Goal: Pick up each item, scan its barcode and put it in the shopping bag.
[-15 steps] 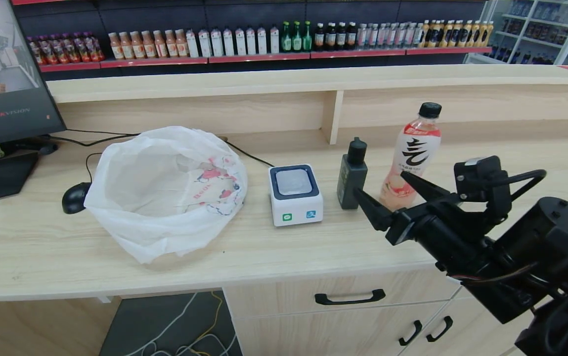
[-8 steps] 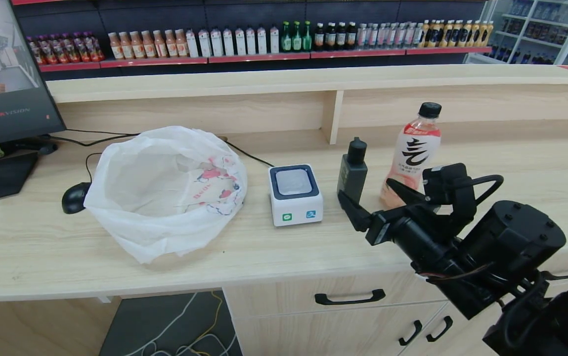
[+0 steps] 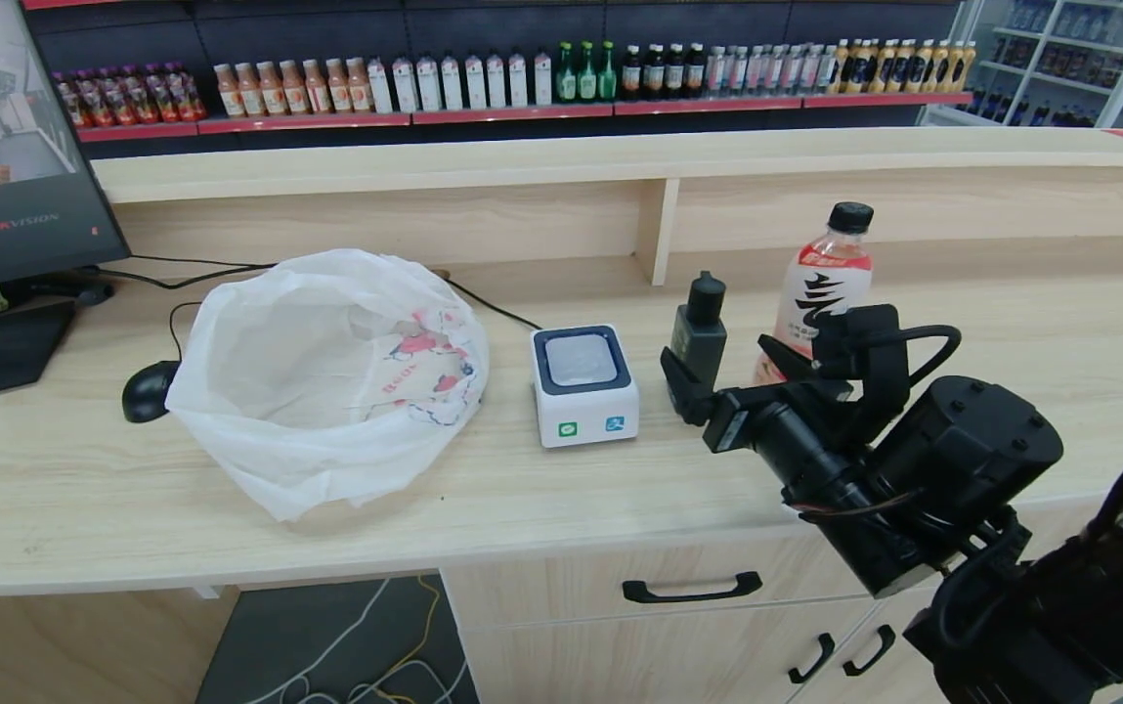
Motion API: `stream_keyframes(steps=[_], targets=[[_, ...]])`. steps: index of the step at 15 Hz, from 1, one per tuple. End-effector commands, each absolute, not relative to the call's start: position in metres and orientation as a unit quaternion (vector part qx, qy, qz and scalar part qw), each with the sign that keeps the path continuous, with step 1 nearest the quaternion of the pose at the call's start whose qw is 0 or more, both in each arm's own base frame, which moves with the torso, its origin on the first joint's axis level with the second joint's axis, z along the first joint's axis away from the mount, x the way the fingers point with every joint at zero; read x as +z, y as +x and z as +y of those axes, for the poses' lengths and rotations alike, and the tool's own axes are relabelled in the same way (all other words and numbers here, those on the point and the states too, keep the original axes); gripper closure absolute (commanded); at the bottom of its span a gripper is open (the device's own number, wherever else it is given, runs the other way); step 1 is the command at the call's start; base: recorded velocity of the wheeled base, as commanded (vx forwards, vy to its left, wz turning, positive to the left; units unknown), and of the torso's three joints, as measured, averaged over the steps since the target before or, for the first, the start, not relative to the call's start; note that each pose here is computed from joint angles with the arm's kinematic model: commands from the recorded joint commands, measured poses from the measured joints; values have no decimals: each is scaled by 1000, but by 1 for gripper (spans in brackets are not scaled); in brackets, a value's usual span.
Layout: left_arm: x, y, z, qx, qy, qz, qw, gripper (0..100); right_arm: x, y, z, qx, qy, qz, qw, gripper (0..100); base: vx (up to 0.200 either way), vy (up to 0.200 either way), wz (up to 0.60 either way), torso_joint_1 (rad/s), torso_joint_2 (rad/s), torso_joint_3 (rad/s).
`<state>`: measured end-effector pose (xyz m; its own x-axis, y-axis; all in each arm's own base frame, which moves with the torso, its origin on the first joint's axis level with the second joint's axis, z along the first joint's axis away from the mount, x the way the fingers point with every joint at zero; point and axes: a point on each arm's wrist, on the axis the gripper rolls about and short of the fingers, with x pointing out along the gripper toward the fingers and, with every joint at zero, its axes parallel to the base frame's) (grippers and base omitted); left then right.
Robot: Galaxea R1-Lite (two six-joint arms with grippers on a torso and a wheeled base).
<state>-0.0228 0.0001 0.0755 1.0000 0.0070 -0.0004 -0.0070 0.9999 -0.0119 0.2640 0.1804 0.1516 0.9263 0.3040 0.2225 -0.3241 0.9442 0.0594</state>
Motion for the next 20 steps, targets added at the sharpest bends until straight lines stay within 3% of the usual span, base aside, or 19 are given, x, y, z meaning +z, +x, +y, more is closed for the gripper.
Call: stream_keyframes(steps=[1,20], targets=[[75,-23,0,4,-6,0,1000,0,149,267,182,159,46,-104,981,0,0,0,0,0,0,0],[75,-23,0,4,-6,0,1000,0,128,311,194,110,34,-106,988,0,0,0,0,0,0,0]])
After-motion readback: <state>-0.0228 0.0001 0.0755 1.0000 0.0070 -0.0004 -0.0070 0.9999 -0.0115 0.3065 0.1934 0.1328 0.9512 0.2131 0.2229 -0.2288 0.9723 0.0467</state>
